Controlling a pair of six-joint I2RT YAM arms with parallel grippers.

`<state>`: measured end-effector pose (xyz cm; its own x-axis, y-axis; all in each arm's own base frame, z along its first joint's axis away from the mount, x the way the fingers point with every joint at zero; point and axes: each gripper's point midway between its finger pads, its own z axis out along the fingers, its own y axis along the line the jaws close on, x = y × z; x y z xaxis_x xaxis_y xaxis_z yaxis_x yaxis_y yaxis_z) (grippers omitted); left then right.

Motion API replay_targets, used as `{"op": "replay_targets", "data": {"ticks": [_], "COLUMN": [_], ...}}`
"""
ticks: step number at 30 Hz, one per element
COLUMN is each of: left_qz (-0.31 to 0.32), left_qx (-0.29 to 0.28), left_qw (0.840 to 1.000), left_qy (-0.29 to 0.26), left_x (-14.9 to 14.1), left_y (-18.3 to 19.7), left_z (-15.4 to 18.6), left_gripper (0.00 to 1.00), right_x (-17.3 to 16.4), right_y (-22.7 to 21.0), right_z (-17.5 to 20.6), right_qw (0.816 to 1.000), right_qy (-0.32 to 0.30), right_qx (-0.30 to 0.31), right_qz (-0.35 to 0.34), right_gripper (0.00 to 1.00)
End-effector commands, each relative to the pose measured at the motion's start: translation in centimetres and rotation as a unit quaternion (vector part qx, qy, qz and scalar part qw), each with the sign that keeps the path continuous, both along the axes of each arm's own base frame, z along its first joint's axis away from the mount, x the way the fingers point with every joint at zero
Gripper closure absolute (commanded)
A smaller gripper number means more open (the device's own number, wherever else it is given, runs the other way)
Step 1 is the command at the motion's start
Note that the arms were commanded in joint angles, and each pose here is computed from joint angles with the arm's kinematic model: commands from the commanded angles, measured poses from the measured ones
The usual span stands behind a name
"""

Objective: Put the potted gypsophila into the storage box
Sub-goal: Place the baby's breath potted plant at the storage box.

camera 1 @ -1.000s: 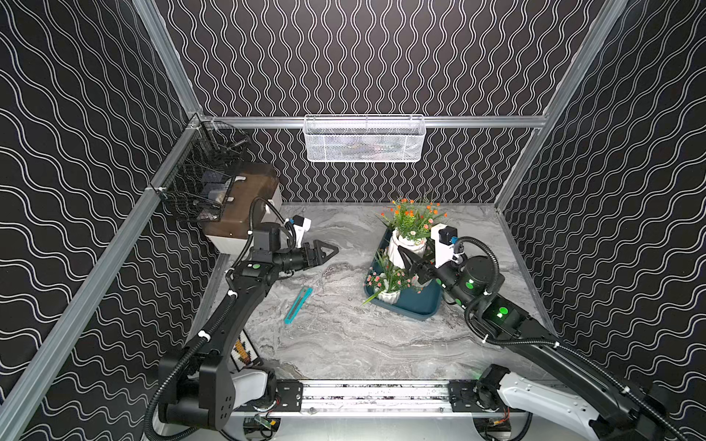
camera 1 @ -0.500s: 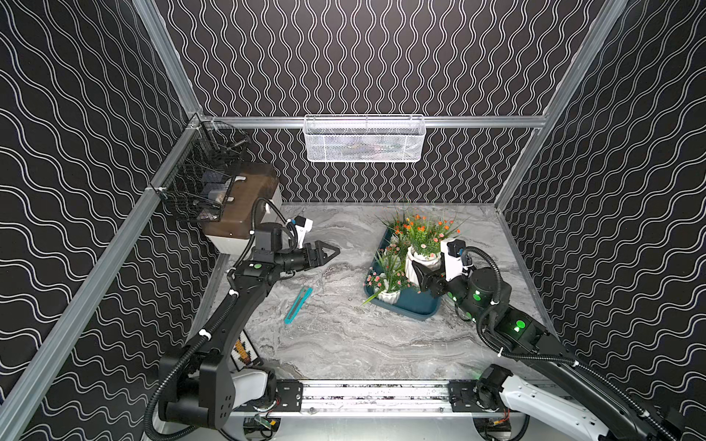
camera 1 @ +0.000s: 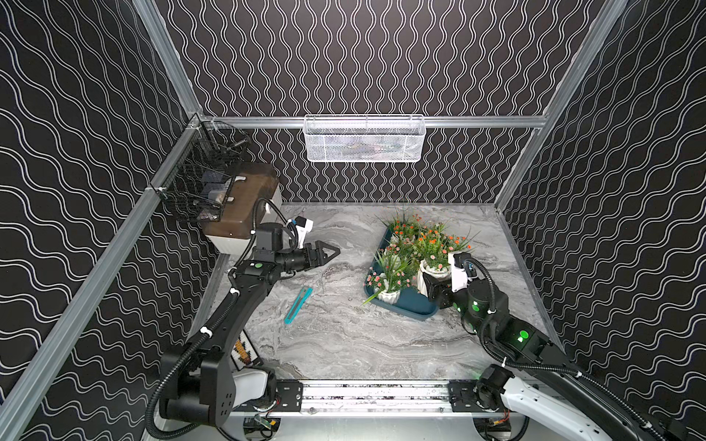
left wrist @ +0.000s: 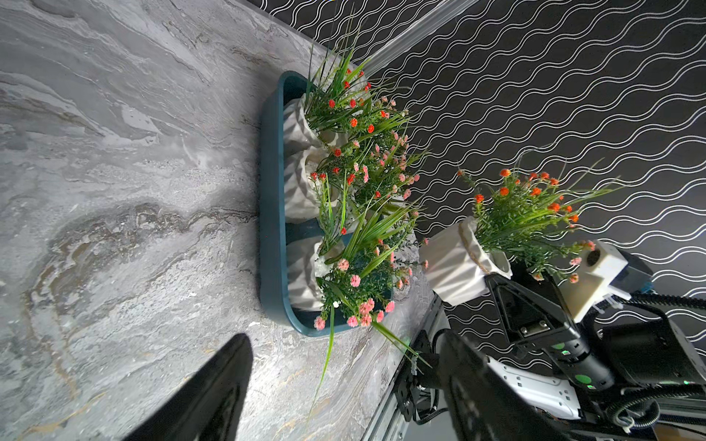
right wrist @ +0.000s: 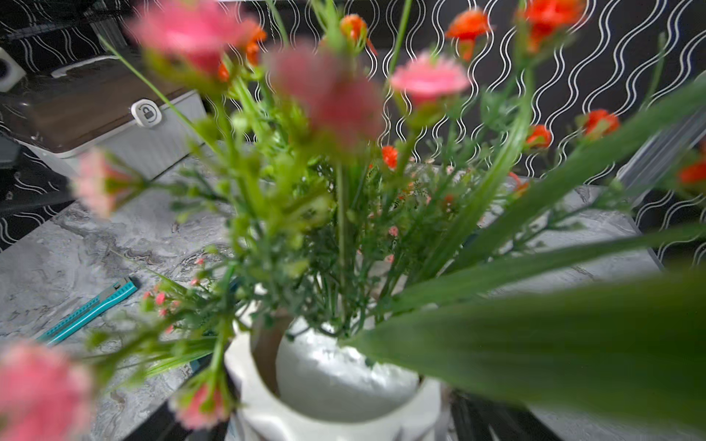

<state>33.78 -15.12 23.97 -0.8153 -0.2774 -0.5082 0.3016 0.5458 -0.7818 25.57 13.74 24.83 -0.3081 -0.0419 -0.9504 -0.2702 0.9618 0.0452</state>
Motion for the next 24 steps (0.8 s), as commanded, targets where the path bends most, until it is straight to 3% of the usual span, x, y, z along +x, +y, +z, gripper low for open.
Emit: {"op": "replay_targets", "data": {"ticks": [1,24], "left_qz": [-0.004,-0.009], "left_qx": [-0.001,0.002], "left_qw": [1.0,1.0], "left_qy": [-0.014,-0.015], "left_x": [0.2,0.0], "left_y": [-0.2,-0.4], "left_z": [0.4,0.4], "left_gripper": [0.2,0.2], "right_x": [0.4,2.5], "right_y": [-0.5,1.0], "right_z": [0.0,-5.4], "right_qw": [1.0,0.999], "right_qy": [-0.005,0.044], "right_qx": [0.013,0.016], "right_qz": [-0.025,-0.016], "right_gripper": [0.17,0.17]}}
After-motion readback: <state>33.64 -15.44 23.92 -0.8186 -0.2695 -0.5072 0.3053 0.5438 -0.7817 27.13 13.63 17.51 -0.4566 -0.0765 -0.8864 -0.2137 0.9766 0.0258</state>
